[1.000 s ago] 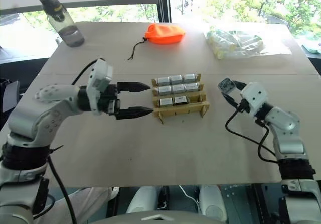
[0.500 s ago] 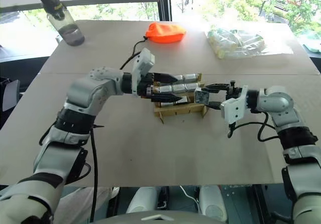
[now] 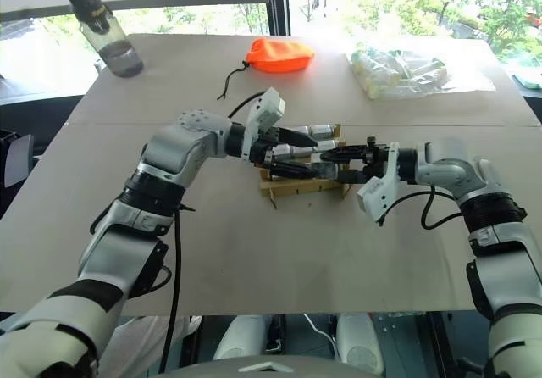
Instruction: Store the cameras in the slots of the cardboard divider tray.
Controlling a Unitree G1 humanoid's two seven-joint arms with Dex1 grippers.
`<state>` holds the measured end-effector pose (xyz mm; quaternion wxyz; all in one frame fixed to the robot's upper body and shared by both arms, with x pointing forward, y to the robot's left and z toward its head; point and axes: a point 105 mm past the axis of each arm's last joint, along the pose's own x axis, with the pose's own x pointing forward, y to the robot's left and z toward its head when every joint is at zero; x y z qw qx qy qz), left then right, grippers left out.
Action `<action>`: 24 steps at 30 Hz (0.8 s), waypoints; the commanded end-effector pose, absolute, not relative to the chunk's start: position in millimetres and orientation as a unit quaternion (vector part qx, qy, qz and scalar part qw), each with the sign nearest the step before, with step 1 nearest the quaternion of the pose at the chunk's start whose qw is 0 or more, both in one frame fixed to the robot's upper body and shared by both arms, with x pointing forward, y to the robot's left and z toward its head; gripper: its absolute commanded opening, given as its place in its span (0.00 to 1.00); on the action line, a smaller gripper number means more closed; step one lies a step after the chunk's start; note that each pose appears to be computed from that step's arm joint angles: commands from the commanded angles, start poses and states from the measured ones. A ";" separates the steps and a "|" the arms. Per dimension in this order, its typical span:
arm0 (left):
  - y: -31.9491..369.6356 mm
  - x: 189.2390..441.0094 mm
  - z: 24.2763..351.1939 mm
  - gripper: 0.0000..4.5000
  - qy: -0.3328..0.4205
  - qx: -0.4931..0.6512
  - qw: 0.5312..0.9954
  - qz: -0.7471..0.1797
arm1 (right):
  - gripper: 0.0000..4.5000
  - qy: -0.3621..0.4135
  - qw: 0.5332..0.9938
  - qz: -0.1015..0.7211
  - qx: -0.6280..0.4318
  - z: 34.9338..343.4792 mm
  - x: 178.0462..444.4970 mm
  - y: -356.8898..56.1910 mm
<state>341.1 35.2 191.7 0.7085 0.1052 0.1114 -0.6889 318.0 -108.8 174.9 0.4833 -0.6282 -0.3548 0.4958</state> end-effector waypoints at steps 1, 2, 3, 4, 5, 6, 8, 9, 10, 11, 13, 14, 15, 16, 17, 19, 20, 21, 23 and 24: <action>29.3 337.2 197.7 0.98 0.100 0.113 0.699 -0.699 | 0.43 -0.387 0.473 0.479 -0.629 190.1 316.1 -103.8; 28.8 336.9 197.6 0.98 0.100 0.113 0.698 -0.700 | 0.43 -0.389 0.473 0.479 -0.629 190.1 316.0 -102.7; 28.4 336.1 197.1 0.98 0.102 0.114 0.695 -0.703 | 0.43 -0.391 0.472 0.480 -0.628 190.2 315.8 -101.5; 28.0 335.3 196.7 0.98 0.104 0.113 0.693 -0.704 | 0.43 -0.392 0.471 0.480 -0.628 190.6 315.9 -100.5; 27.6 334.7 196.1 0.92 0.105 0.113 0.692 -0.706 | 0.43 -0.393 0.470 0.480 -0.628 191.0 316.0 -99.8; 27.2 334.3 195.5 0.85 0.106 0.113 0.691 -0.706 | 0.43 -0.395 0.469 0.480 -0.628 191.5 316.1 -99.3; 26.8 334.0 194.5 0.74 0.108 0.113 0.690 -0.707 | 0.43 -0.396 0.468 0.479 -0.628 192.1 316.5 -98.8; 26.8 334.1 193.9 0.63 0.110 0.113 0.690 -0.707 | 0.43 -0.396 0.469 0.479 -0.628 192.4 316.8 -98.6; 27.0 333.6 192.7 0.56 0.112 0.114 0.688 -0.708 | 0.43 -0.397 0.470 0.478 -0.627 192.8 317.1 -98.5; 27.1 333.2 191.9 0.44 0.113 0.115 0.686 -0.709 | 0.43 -0.397 0.471 0.477 -0.627 193.1 317.2 -98.4; 27.6 331.2 189.8 0.23 0.116 0.117 0.681 -0.713 | 0.43 -0.398 0.471 0.477 -0.627 193.5 317.3 -98.5; 27.6 330.6 189.4 0.16 0.118 0.115 0.681 -0.714 | 0.43 -0.398 0.471 0.476 -0.627 193.7 317.3 -98.5; 27.5 329.3 188.6 0.17 0.119 0.114 0.679 -0.715 | 0.43 -0.398 0.473 0.475 -0.626 194.2 317.6 -99.0; 27.4 328.6 187.6 0.17 0.120 0.116 0.678 -0.716 | 0.43 -0.394 0.476 0.475 -0.626 194.1 318.4 -99.9; 26.9 329.4 187.6 0.17 0.119 0.115 0.680 -0.715 | 0.43 -0.385 0.485 0.477 -0.624 193.5 319.4 -101.4; 25.8 332.2 189.1 0.17 0.113 0.118 0.685 -0.710 | 0.66 -0.374 0.501 0.482 -0.615 192.2 319.3 -103.9; 25.1 333.6 190.1 0.17 0.110 0.118 0.688 -0.708 | 0.73 -0.372 0.508 0.482 -0.609 192.3 318.9 -105.2; 24.4 334.5 191.1 0.17 0.108 0.118 0.690 -0.706 | 0.83 -0.369 0.522 0.480 -0.601 193.0 319.4 -107.5; 23.1 336.3 193.5 0.17 0.101 0.118 0.694 -0.703 | 0.97 -0.347 0.552 0.478 -0.589 191.8 321.9 -119.0; 22.1 337.8 195.6 0.17 0.095 0.116 0.697 -0.701 | 0.97 -0.318 0.586 0.479 -0.571 190.1 324.9 -129.1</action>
